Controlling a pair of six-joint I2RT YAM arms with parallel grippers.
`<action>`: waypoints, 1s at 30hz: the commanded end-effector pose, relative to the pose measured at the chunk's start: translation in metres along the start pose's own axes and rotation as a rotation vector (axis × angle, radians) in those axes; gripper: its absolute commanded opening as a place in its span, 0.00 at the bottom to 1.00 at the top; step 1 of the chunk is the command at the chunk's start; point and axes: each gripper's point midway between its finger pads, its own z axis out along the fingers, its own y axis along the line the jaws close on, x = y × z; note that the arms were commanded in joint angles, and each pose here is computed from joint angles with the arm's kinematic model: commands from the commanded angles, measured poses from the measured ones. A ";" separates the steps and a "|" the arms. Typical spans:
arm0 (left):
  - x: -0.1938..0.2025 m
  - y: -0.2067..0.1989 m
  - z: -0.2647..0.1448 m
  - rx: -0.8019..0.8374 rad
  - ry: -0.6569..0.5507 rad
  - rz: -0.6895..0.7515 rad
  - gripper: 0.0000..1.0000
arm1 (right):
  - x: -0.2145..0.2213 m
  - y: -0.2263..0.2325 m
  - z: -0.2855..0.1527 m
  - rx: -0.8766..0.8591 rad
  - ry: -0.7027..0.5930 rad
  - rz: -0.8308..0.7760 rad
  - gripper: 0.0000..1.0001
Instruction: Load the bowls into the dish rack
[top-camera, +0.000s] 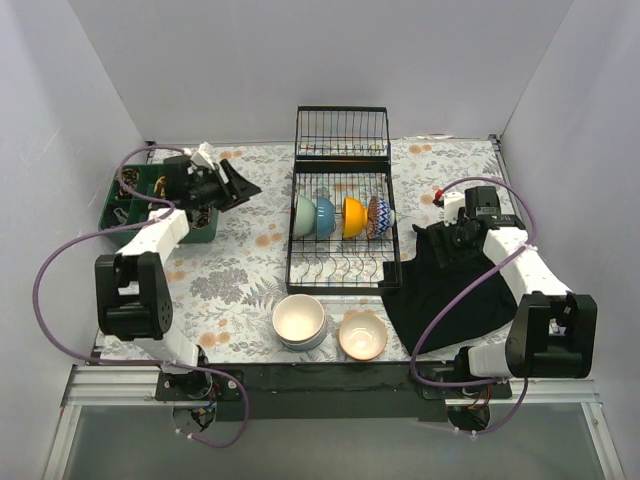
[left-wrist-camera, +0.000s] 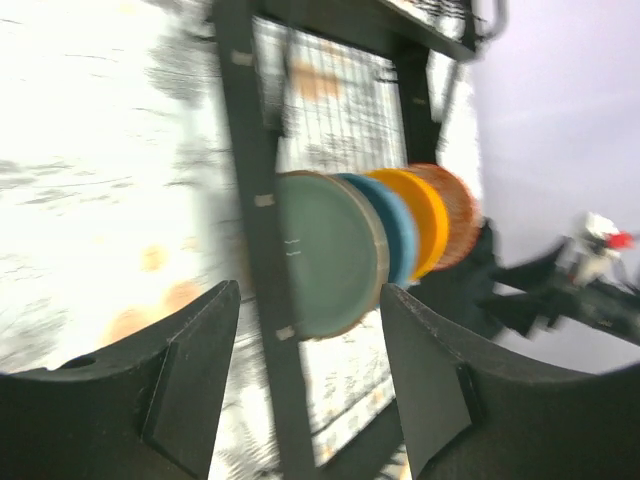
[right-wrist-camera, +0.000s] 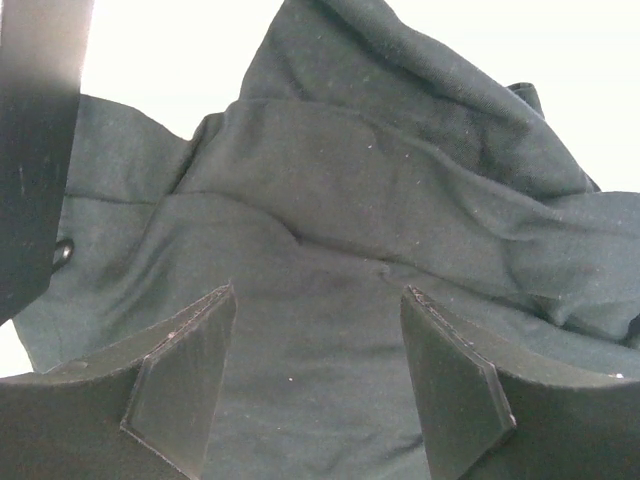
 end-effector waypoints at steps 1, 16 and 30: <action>0.003 0.023 -0.055 -0.140 0.023 0.201 0.57 | -0.002 0.004 -0.009 -0.008 -0.047 -0.049 0.75; 0.131 -0.106 -0.125 0.305 0.501 1.232 0.60 | -0.019 0.025 -0.015 -0.150 -0.109 -0.159 0.75; 0.212 -0.140 -0.088 0.230 0.718 1.187 0.52 | -0.042 0.003 -0.051 -0.005 -0.155 -0.143 0.76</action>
